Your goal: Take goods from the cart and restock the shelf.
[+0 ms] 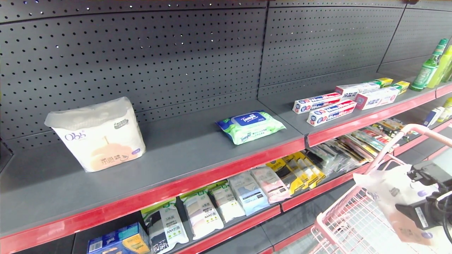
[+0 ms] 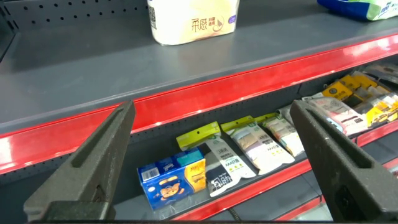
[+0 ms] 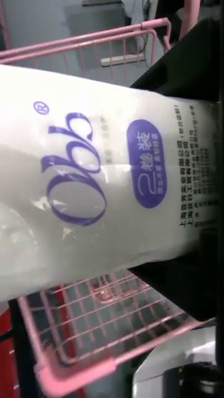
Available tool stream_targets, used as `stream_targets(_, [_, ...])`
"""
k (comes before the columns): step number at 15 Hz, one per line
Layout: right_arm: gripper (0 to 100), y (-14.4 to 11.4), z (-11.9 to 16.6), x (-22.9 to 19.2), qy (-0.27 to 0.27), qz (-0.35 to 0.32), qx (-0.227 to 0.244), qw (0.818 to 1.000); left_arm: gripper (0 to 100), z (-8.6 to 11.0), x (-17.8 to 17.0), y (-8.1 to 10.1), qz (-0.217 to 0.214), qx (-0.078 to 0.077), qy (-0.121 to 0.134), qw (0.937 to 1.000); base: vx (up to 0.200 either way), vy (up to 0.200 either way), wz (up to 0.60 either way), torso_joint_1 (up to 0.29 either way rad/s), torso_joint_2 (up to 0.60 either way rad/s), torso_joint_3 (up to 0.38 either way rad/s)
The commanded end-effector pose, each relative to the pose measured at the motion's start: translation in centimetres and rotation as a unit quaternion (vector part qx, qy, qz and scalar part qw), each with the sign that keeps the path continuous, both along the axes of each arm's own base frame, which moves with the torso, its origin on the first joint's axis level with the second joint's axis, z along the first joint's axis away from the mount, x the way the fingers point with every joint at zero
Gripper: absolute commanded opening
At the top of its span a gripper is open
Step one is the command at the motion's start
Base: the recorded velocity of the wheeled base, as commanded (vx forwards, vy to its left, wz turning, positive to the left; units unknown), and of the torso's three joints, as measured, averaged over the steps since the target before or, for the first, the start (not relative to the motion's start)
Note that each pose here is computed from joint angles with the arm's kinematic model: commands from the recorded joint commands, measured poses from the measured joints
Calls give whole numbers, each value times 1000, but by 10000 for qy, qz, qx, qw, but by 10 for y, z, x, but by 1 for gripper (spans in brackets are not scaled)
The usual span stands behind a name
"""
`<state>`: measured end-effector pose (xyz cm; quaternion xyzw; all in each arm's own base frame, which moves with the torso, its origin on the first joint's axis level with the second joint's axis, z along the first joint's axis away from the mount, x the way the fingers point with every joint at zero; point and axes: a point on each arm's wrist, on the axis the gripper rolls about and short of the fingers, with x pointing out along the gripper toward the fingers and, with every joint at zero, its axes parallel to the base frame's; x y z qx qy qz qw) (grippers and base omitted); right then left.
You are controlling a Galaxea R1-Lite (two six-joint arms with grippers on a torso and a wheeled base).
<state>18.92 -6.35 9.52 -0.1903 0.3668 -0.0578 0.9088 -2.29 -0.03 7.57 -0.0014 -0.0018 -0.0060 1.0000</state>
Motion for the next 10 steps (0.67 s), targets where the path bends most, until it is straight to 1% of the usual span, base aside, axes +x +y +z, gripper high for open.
stream_targets(1, [0,29,44,-19,-1084,261,140,9937,100,0,0,0,-2,-2,3,10000,0,0,0,0,0,0])
stream_targets(2, [0,41,65,-41,-1549,373,139,9871,100,0,0,0,6,-2,3,10000,0,0,0,0,0,0])
stream_targets(3, [0,47,76,-58,-1789,464,196,9826,100,0,0,0,-2,-2,3,10000,0,0,0,0,0,0])
stream_targets(4, [0,49,79,-65,-1855,492,227,9812,100,0,0,0,-2,-2,3,10000,0,0,0,0,0,0])
stream_targets(5, [0,55,85,-83,-2047,588,355,9764,100,0,0,0,-2,-2,3,10000,0,0,0,0,0,0])
stream_targets(6, [0,60,91,-96,-2383,709,605,9667,100,0,0,0,-2,-2,3,10000,0,0,0,0,0,0])
stream_targets(8, [0,66,99,-112,-2777,1093,863,9505,100,0,0,0,-2,-2,3,10000,0,0,0,0,0,0])
stream_targets(9, [0,69,102,-122,-2979,1367,903,9405,100,0,0,0,-2,-2,3,10000,0,0,0,0,0,0])
stream_targets(10, [0,70,101,-131,-3102,1513,901,9342,100,0,0,0,-2,-2,3,10000,0,0,0,0,0,0])
